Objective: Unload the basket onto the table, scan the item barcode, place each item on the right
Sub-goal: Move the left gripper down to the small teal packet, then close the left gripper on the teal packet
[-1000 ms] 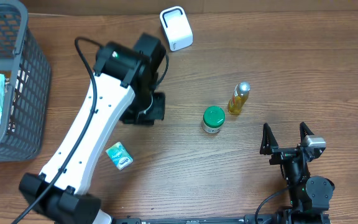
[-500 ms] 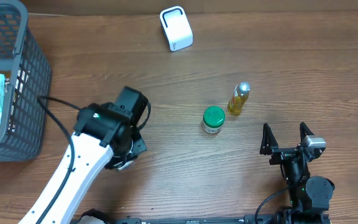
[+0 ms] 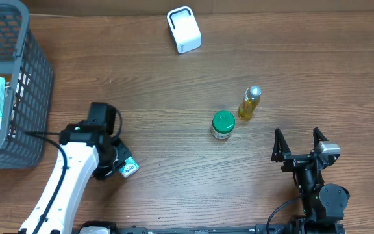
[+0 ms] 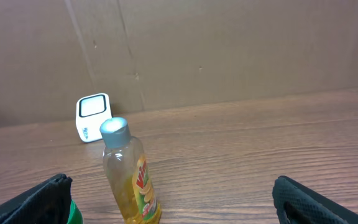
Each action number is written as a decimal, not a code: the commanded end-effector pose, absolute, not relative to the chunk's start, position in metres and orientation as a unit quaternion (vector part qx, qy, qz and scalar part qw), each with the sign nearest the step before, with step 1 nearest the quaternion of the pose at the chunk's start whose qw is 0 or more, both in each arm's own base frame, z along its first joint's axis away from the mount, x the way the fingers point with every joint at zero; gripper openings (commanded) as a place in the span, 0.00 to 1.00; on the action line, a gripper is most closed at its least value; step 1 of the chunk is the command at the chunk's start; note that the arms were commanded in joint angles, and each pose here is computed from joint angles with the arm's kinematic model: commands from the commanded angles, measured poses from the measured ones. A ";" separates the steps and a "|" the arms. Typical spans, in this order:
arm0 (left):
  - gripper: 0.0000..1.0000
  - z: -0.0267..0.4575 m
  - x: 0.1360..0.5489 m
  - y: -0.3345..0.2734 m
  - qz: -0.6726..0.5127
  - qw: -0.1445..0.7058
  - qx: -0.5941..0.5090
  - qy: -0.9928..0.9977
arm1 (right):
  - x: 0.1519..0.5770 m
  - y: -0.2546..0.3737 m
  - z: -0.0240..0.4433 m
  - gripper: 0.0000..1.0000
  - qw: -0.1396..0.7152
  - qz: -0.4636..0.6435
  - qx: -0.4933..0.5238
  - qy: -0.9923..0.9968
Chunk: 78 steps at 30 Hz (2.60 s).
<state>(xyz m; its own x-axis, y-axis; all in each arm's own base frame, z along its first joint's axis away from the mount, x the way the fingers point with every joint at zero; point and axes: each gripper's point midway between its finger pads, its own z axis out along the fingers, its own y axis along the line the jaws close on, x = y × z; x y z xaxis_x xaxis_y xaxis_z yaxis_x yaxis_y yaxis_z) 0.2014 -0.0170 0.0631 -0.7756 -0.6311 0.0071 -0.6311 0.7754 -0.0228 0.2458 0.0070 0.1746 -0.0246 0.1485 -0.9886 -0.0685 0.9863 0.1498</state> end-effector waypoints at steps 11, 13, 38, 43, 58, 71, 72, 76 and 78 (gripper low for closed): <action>0.10 0.029 0.177 -0.011 -0.007 -0.050 -0.289 0.956 | 0.246 0.007 0.172 1.00 0.698 0.078 0.031 0.711; 0.10 0.022 0.176 -0.011 -0.003 -0.064 -0.289 0.955 | 0.246 0.007 0.172 1.00 0.698 0.078 0.031 0.711; 0.26 0.024 0.289 -0.034 -0.090 0.040 -0.139 0.985 | 0.246 0.007 0.172 1.00 0.698 0.078 0.031 0.711; 0.25 0.059 0.295 -0.026 -0.065 0.026 -0.132 0.989 | 0.246 0.007 0.172 1.00 0.698 0.078 0.031 0.711; 0.25 0.028 0.250 -0.058 -0.137 -0.064 -0.120 0.981 | 0.246 0.007 0.172 1.00 0.698 0.078 0.031 0.711; 0.27 0.009 0.254 -0.067 -0.163 -0.036 -0.115 0.979 | 0.246 0.007 0.172 1.00 0.698 0.078 0.031 0.711; 0.27 0.008 0.254 -0.066 -0.162 -0.035 -0.115 0.979 | 0.246 0.007 0.172 1.00 0.698 0.078 0.031 0.711; 0.24 0.007 0.260 -0.061 -0.150 -0.022 -0.118 0.981 | 0.246 0.007 0.172 1.00 0.698 0.078 0.031 0.711; 0.22 0.007 0.267 -0.061 -0.148 -0.007 -0.121 0.981 | 0.246 0.007 0.172 1.00 0.698 0.078 0.031 0.711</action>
<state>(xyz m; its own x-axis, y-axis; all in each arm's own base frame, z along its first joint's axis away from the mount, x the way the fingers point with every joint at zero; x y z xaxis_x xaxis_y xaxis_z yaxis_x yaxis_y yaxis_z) 0.2641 -0.0591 0.0103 -0.9681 -0.2422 0.0641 -0.2502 0.9216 -0.2967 0.2458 0.0070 0.1746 -0.0246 0.1485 -0.9886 -0.0685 0.9863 0.1498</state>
